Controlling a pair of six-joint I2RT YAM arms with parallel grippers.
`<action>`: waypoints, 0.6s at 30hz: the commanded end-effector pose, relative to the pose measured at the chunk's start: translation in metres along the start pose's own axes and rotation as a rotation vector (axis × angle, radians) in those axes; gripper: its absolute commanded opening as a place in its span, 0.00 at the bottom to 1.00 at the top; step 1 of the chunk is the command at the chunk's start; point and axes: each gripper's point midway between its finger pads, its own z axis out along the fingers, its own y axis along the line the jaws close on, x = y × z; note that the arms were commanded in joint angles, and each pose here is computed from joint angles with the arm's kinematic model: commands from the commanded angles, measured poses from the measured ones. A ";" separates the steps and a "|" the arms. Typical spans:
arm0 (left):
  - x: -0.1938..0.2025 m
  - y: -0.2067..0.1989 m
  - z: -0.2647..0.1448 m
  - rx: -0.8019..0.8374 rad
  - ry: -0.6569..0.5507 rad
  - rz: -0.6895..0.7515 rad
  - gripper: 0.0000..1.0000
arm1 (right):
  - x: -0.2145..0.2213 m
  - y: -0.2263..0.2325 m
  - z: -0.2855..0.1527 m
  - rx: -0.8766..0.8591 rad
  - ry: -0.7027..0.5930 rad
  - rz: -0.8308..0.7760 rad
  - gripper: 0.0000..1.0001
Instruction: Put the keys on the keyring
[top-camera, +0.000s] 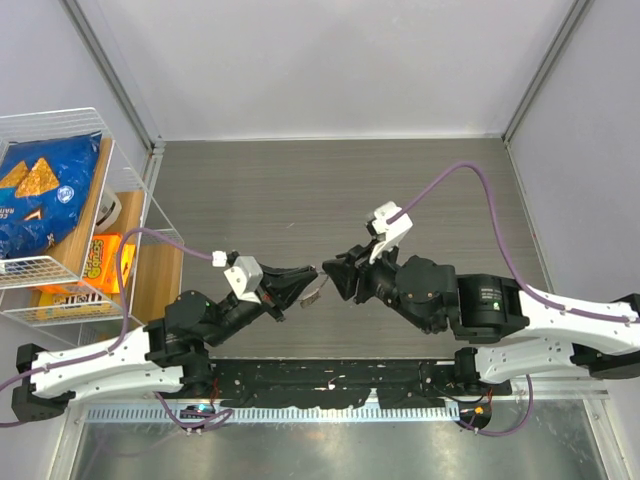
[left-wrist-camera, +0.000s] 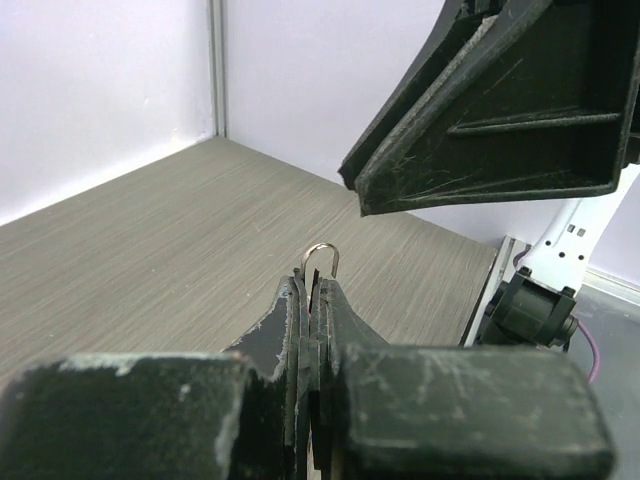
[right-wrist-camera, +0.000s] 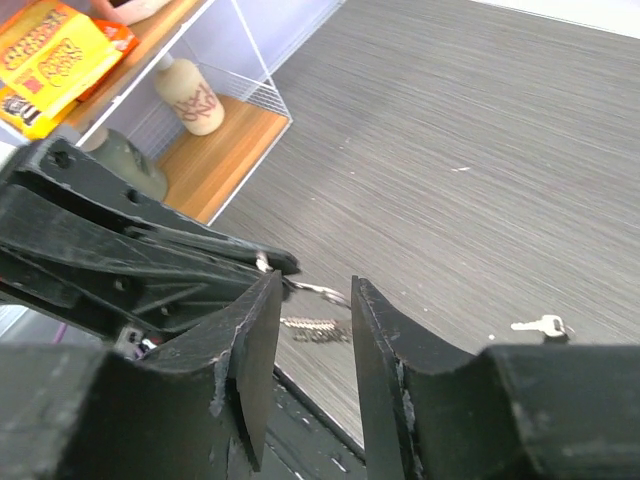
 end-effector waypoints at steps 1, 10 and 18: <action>-0.013 0.007 -0.001 -0.039 -0.038 -0.007 0.00 | -0.003 -0.031 -0.015 0.095 -0.038 0.029 0.41; -0.008 0.025 -0.014 -0.129 0.005 -0.008 0.00 | 0.068 -0.097 -0.013 0.252 0.117 0.026 0.47; 0.002 0.033 -0.025 -0.161 0.040 -0.019 0.00 | 0.123 -0.145 0.014 0.381 0.256 0.011 0.53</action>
